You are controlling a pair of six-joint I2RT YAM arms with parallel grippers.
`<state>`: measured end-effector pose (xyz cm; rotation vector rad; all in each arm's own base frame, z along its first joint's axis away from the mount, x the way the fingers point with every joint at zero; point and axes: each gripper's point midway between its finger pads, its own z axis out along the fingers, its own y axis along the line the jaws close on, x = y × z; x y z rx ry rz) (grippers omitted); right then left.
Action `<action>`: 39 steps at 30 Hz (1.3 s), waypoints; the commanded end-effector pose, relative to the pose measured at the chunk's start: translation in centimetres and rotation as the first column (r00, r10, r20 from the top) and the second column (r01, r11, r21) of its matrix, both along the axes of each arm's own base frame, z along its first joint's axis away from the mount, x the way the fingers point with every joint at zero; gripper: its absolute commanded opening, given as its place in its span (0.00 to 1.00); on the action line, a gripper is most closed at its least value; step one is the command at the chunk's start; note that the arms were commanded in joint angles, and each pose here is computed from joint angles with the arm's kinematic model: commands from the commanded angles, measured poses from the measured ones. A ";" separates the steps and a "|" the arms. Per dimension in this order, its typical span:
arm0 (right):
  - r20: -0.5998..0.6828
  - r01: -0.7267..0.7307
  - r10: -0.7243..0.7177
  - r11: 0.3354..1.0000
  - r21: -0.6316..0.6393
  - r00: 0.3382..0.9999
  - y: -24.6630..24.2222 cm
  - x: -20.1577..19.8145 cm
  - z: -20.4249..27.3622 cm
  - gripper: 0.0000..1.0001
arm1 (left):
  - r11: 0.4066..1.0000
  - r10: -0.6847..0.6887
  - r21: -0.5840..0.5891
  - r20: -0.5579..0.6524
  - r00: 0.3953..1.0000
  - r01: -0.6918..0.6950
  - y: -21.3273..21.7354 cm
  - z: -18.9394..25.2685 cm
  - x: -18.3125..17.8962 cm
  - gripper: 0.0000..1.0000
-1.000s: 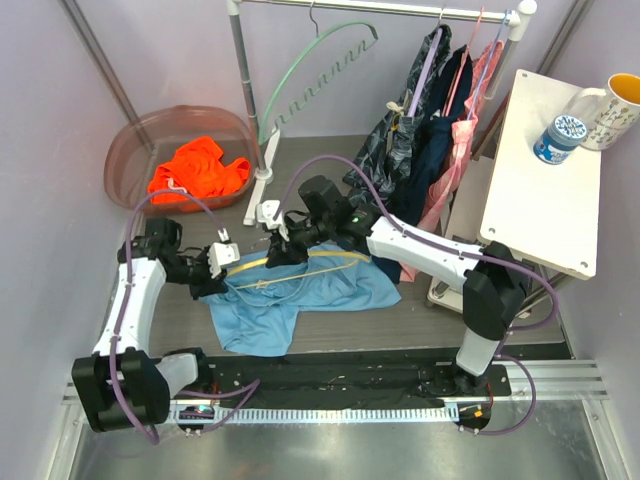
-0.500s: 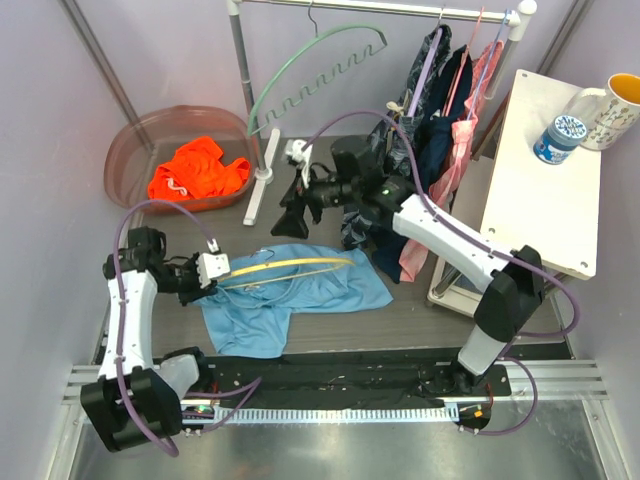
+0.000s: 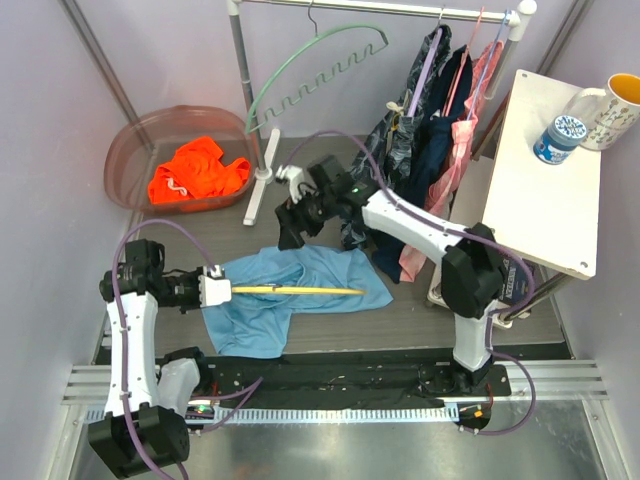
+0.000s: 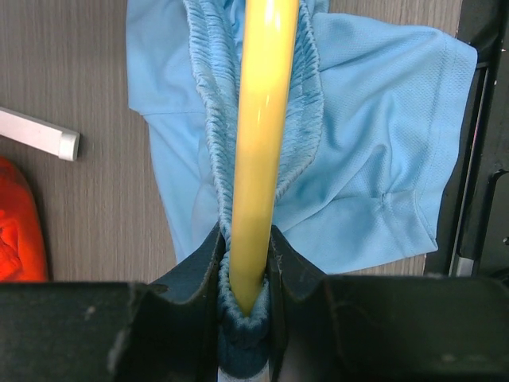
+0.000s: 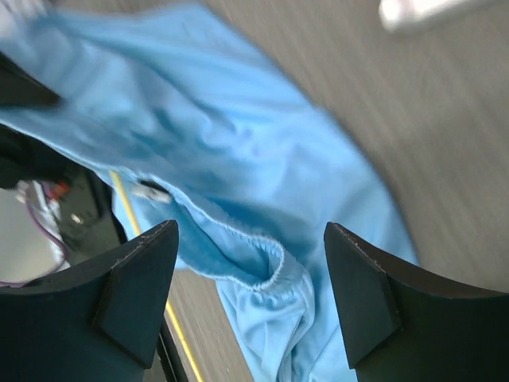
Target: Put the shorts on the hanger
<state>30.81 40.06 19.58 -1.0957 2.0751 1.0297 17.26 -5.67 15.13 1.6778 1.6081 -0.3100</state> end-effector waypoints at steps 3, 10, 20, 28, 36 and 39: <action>0.040 -0.018 0.030 0.962 -0.271 0.999 -1.0 -2.4 -7.0 0.79 | 0.997 -0.025 -0.076 0.020 0.999 0.027 -1.4 1.5 -0.7 0.00; -0.011 -0.037 0.035 0.924 -0.380 0.999 -2.0 -3.7 -12.3 0.76 | 0.994 0.006 -0.106 0.022 1.000 -0.004 -1.5 1.9 0.0 0.00; 0.024 -0.001 0.013 0.896 -0.443 1.000 -3.4 -3.8 -13.6 0.61 | 0.985 0.095 -0.143 -0.027 0.995 -0.097 -1.2 2.3 1.0 0.00; 0.024 0.106 -0.107 0.880 -0.463 0.994 -8.9 -0.8 -11.8 0.21 | 0.984 0.138 -0.104 -0.089 0.986 -0.147 0.8 2.7 0.9 0.00; -0.013 0.158 -0.187 0.862 -0.482 0.982 -13.6 -0.5 -11.0 0.01 | 0.977 0.204 -0.049 -0.064 0.977 -0.208 4.9 3.0 2.1 0.00; -0.024 0.184 -0.223 0.853 -0.488 0.974 -15.1 -0.3 -11.1 0.01 | 0.974 0.222 -0.029 -0.075 0.972 -0.225 6.7 3.3 2.2 0.00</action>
